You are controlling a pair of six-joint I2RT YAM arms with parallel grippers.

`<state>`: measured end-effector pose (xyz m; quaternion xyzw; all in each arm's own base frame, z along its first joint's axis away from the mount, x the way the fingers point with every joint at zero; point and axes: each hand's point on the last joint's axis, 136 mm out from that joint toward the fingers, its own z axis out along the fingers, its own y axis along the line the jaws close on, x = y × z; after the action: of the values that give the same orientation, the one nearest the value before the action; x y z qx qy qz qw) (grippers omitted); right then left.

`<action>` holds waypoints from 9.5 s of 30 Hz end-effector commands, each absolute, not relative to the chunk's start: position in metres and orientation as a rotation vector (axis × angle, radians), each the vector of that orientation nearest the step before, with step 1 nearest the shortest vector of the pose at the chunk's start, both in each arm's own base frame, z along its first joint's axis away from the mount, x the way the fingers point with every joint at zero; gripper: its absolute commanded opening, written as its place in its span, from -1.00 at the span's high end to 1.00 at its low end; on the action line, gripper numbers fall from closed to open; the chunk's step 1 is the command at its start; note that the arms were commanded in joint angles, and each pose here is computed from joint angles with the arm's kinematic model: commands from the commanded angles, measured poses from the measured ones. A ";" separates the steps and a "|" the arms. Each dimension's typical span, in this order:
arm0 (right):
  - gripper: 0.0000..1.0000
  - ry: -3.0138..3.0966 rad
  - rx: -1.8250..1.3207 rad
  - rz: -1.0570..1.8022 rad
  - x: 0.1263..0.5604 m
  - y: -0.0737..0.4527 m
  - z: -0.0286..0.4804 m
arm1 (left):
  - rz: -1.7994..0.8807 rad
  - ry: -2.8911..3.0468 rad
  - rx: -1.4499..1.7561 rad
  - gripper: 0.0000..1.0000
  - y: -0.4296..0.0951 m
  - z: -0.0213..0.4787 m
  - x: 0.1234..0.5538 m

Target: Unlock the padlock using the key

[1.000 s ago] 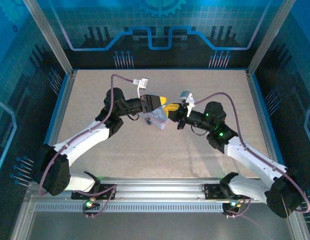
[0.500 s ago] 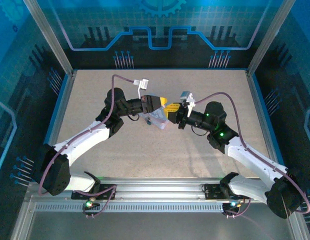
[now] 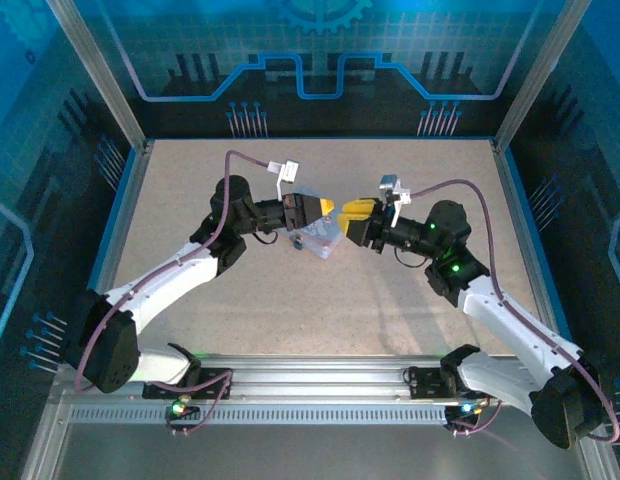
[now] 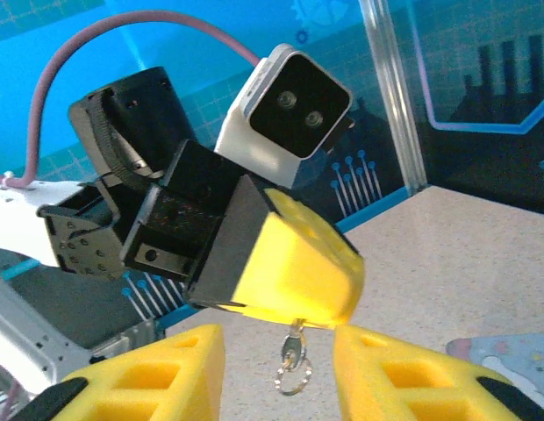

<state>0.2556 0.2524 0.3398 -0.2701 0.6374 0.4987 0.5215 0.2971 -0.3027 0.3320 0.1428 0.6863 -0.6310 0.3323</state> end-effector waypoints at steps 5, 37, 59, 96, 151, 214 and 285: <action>0.26 1.577 -0.636 1.328 0.254 0.262 0.337 | -1.627 1.725 0.427 1.00 -0.302 0.354 0.291; 0.24 1.636 -0.646 1.444 0.257 0.281 0.334 | -1.607 1.749 0.386 1.00 -0.302 0.350 0.299; 0.43 1.697 -0.625 1.487 0.258 0.283 0.323 | -1.568 1.783 0.314 1.00 -0.298 0.343 0.310; 1.00 1.784 -0.549 1.393 0.266 0.271 0.300 | -1.563 1.769 0.262 1.00 -0.288 0.342 0.315; 1.00 2.492 -0.230 1.142 0.387 0.307 0.087 | -0.833 2.413 0.375 -0.41 -0.222 0.068 0.364; 1.00 2.573 -0.251 1.055 0.364 0.307 0.063 | -0.801 2.369 0.456 0.20 -0.249 0.040 0.382; 1.00 2.552 -0.267 1.040 0.365 0.298 0.076 | -0.863 2.316 0.070 -0.20 -0.209 0.067 0.411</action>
<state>0.3876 0.3079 0.0955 -0.0969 0.8861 0.3889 0.2327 0.4054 -0.2197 0.0408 0.0146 0.8988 -0.3339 0.2836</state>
